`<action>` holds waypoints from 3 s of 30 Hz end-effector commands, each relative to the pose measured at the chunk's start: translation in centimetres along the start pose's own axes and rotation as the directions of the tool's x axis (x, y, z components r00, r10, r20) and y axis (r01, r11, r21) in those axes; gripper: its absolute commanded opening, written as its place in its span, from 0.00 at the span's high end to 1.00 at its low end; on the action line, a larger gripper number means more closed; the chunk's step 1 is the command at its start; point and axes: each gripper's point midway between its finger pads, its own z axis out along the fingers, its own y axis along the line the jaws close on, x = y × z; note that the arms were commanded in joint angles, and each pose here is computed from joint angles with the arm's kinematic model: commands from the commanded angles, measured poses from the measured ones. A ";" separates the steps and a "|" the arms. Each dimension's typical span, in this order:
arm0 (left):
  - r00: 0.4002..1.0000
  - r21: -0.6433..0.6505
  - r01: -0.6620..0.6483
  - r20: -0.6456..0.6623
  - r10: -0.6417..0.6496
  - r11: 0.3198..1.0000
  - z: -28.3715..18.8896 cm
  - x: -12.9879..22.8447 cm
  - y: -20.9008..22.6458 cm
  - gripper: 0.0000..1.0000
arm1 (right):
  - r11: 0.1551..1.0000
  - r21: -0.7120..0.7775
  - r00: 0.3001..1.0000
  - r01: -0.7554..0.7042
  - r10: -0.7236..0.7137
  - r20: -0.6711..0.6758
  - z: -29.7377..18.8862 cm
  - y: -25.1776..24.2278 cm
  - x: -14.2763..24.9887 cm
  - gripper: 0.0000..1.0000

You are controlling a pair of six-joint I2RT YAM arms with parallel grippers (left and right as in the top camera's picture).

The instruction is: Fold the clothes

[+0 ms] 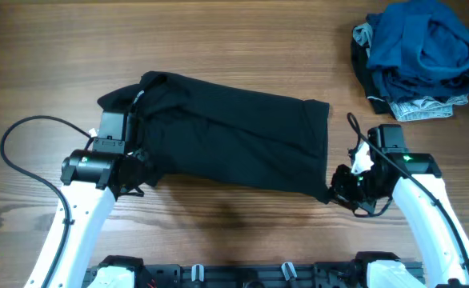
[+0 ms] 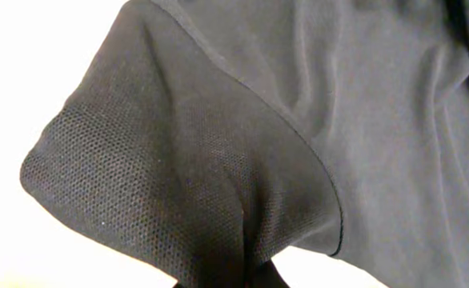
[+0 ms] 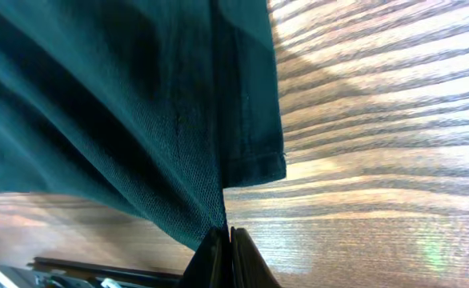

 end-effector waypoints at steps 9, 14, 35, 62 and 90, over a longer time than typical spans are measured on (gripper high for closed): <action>0.923 0.247 -0.034 0.379 -0.064 0.969 -2.1 -9.9 -6.7 0.96 | 0.962 -0.193 0.941 0.194 -0.127 0.315 -2.2 5.0 -7.7 0.96; 0.930 0.199 -0.096 0.366 0.017 0.975 2.1 -11.2 -8.1 0.96 | 0.961 -0.174 0.920 0.213 -0.138 0.368 -1.5 5.1 -10.3 0.96; 0.900 0.175 -0.048 0.435 -0.033 0.983 0.4 -17.2 -6.5 0.00 | 0.952 -0.099 0.875 0.288 -0.221 0.430 -1.6 5.8 -14.9 0.01; 0.935 0.032 0.130 0.329 -0.133 0.991 0.0 -17.5 2.9 0.00 | 0.960 0.186 0.947 0.211 -0.248 0.204 8.6 0.8 -14.7 0.96; 0.947 0.054 0.120 0.293 -0.131 0.991 0.2 -16.8 2.4 0.00 | 0.808 0.016 0.785 0.589 -0.576 0.226 3.3 18.2 -13.8 0.96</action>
